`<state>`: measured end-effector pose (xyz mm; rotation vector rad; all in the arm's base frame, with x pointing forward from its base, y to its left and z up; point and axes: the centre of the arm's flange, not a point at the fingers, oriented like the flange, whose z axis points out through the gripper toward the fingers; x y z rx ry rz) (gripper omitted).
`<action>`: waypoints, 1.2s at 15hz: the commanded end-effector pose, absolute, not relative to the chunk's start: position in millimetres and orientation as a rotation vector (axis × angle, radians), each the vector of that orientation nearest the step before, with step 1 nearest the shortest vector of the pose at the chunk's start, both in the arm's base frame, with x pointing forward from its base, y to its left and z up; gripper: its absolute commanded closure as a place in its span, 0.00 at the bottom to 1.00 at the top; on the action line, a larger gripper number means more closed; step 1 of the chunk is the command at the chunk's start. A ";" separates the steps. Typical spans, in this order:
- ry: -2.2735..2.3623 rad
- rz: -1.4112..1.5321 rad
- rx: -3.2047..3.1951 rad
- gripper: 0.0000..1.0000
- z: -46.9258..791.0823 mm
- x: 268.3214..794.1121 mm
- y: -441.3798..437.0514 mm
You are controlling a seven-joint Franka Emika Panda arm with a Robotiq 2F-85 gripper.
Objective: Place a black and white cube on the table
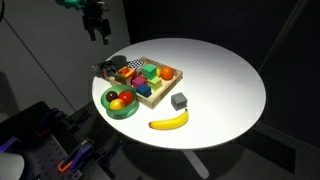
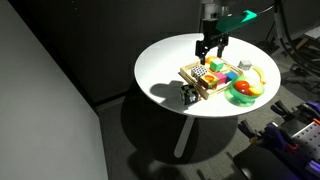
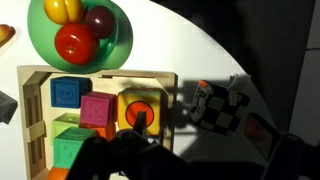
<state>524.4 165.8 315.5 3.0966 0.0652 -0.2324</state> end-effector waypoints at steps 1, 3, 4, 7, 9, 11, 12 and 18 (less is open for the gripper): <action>0.021 -0.200 3.120 0.00 342.5 493.1 154.9; 0.000 -0.174 3.121 0.00 351.9 484.3 153.8; -0.008 -0.160 3.123 0.00 356.3 480.0 153.3; -0.037 -0.117 3.127 0.00 370.8 467.6 153.2; -0.052 -0.082 3.127 0.00 379.1 460.5 153.7; -0.060 -0.058 3.130 0.00 386.1 454.9 154.3; -0.059 -0.051 3.134 0.00 388.8 452.5 155.0; -0.011 -0.099 3.115 0.00 376.7 465.8 159.8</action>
